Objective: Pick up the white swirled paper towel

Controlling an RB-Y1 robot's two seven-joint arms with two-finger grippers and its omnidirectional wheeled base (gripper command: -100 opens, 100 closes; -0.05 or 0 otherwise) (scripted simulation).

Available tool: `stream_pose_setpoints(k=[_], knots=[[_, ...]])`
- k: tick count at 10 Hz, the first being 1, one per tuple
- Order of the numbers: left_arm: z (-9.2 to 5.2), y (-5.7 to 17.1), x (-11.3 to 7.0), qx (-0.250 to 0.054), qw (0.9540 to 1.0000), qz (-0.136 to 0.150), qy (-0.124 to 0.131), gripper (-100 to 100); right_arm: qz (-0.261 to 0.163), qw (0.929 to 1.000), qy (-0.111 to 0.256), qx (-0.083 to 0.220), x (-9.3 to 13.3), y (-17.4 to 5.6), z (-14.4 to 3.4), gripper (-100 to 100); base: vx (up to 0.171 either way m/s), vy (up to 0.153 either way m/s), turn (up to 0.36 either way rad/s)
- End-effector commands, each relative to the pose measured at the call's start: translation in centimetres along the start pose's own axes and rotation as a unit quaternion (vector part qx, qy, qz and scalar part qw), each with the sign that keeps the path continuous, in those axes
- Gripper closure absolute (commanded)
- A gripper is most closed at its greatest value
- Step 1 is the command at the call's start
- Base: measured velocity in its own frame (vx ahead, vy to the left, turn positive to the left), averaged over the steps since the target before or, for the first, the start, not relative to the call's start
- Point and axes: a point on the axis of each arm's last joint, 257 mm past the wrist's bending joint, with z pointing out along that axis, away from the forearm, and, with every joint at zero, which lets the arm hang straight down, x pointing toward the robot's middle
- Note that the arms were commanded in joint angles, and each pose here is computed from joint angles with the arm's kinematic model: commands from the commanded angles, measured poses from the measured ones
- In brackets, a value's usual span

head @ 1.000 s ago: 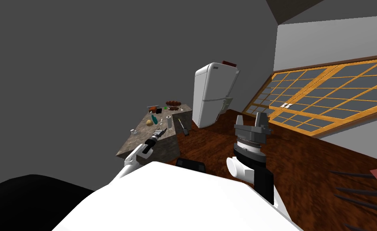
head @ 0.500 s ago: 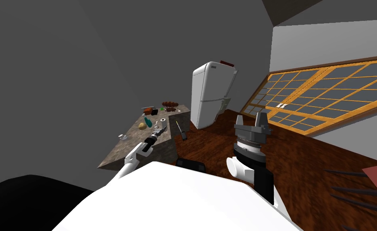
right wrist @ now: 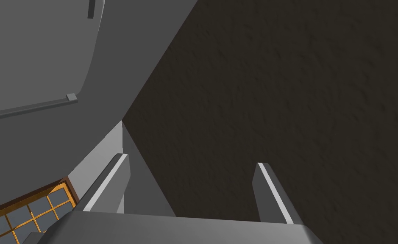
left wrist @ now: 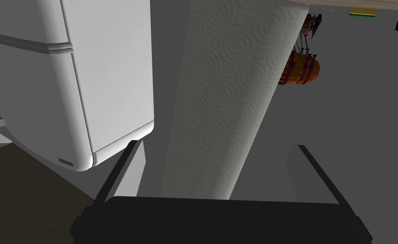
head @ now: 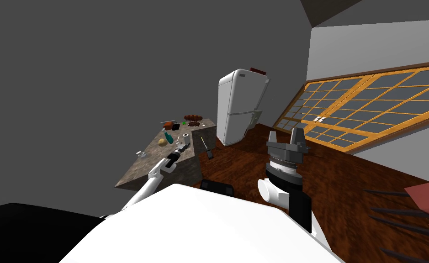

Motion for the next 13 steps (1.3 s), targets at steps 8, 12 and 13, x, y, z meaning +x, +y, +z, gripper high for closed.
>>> stream_pose_setpoints(k=[8, 12, 13], knots=[[5.0, 1.4, -0.9, 0.003, 1.0, 0.003, -0.008, -100, 0.0, 1.0, 0.0, 0.0, 0.0, 0.0, 0.0, 0, -0.045, -0.015, -0.005], [7.6, 2.3, -1.6, 0.003, 0.9999, 0.005, -0.012, -100, 0.0, 1.0, 0.0, 0.0, 0.0, 0.0, 0.0, 0, -0.053, -0.022, -0.007], [8.0, 2.5, -1.3, -0.001, 1.0, 0.002, -0.007, -100, 0.0, 1.0, 0.0, 0.0, 0.0, 0.0, 0.0, 0, -0.069, -0.018, -0.002]])
